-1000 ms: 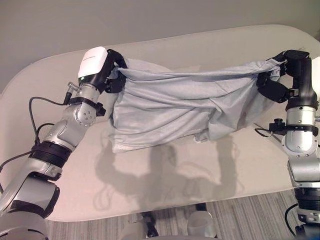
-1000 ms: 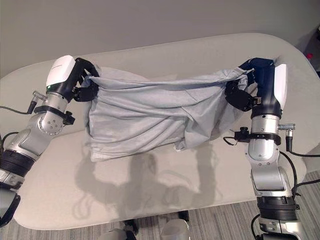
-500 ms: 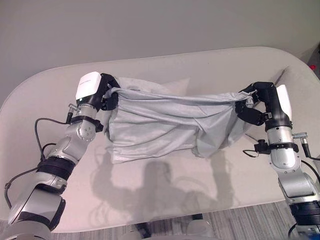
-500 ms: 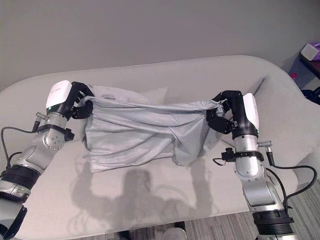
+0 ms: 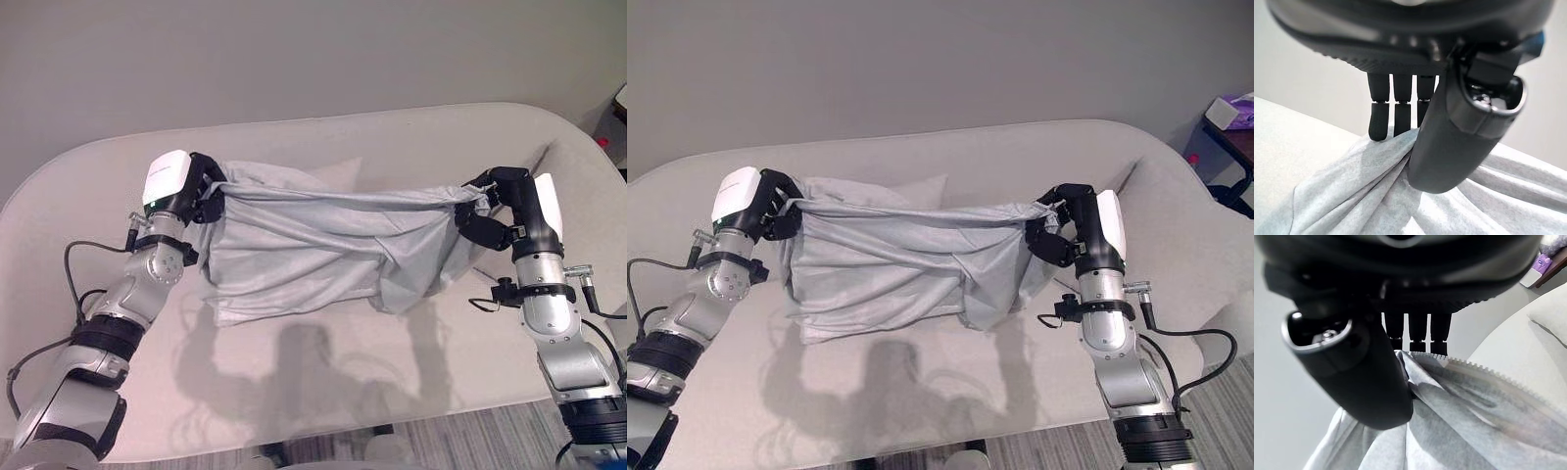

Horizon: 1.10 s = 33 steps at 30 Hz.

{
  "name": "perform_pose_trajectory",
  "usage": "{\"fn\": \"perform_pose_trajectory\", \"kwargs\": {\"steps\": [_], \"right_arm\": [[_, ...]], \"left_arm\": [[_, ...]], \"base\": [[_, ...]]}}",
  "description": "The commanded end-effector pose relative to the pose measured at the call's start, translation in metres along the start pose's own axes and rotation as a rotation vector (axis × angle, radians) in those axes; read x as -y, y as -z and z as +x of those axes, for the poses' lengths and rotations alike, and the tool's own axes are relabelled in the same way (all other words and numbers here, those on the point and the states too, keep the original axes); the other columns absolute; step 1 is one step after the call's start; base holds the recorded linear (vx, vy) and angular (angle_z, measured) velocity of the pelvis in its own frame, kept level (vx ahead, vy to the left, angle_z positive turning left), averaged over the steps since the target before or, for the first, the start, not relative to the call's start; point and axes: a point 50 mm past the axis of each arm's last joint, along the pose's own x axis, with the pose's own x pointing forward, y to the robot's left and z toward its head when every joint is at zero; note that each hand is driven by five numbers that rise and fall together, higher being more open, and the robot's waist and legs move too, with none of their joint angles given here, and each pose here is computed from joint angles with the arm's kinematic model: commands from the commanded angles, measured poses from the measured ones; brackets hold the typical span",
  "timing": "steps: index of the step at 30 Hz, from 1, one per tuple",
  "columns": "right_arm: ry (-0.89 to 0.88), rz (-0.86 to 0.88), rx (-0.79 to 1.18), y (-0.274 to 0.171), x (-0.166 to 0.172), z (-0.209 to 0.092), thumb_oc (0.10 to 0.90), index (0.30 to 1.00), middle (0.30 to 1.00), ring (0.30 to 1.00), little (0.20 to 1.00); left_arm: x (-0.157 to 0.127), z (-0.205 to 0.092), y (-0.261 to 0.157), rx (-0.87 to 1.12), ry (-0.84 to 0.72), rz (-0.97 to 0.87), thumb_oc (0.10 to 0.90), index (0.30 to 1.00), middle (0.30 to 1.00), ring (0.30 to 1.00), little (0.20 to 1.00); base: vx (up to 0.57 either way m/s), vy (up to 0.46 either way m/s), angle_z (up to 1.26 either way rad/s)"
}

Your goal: Hang the clothes on the sofa on the clothes rack.

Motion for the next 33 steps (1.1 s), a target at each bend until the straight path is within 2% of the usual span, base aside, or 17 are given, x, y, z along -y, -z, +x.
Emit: {"fn": "perform_pose_trajectory", "kwargs": {"steps": [1, 3, 6, 8, 13, 15, 21, 33], "right_arm": [[0.217, 0.011, 0.237, -0.045, 0.045, 0.022, 0.4, 0.3, 0.3, 0.3, 0.3], [0.232, -0.014, 0.273, -0.052, 0.053, 0.029, 0.4, 0.3, 0.3, 0.3, 0.3], [0.264, -0.038, 0.362, -0.074, 0.067, 0.043, 0.4, 0.3, 0.3, 0.3, 0.3], [0.278, -0.045, 0.388, -0.08, 0.073, 0.045, 0.4, 0.3, 0.3, 0.3, 0.3], [0.295, -0.038, 0.417, -0.085, 0.078, 0.045, 0.4, 0.3, 0.3, 0.3, 0.3], [0.297, -0.036, 0.421, -0.086, 0.079, 0.045, 0.4, 0.3, 0.3, 0.3, 0.3], [0.291, -0.031, 0.43, -0.089, 0.078, 0.049, 0.4, 0.3, 0.3, 0.3, 0.3], [0.171, -0.013, 0.413, -0.084, 0.056, 0.049, 0.4, 0.3, 0.3, 0.3, 0.3]], "left_arm": [[-0.069, 0.019, -0.018, 0.096, -0.331, -0.07, 0.4, 0.3, 0.3, 0.3, 0.3], [-0.086, 0.018, -0.023, 0.133, -0.404, -0.063, 0.4, 0.3, 0.3, 0.3, 0.3], [-0.139, 0.013, -0.039, 0.226, -0.628, -0.032, 0.4, 0.3, 0.3, 0.3, 0.3], [-0.165, 0.006, -0.044, 0.261, -0.737, -0.004, 0.4, 0.3, 0.3, 0.3, 0.3], [-0.213, -0.018, -0.032, 0.25, -0.902, 0.104, 0.4, 0.3, 0.3, 0.3, 0.3], [-0.221, -0.02, -0.032, 0.255, -0.914, 0.131, 0.4, 0.3, 0.3, 0.3, 0.3], [-0.224, -0.019, -0.033, 0.265, -0.881, 0.145, 0.4, 0.3, 0.3, 0.3, 0.3], [-0.185, -0.002, -0.021, 0.209, -0.668, 0.217, 0.4, 0.3, 0.3, 0.3, 0.3]], "base": [[-0.02, -0.051, 0.02], [-0.03, -0.052, 0.05], [-0.04, -0.077, 0.17], [-0.03, -0.06, 0.14], [-0.01, -0.032, 0.15], [-0.01, -0.001, 0.19], [-0.02, 0.003, 0.15], [0.0, 0.009, 0.04]]}}
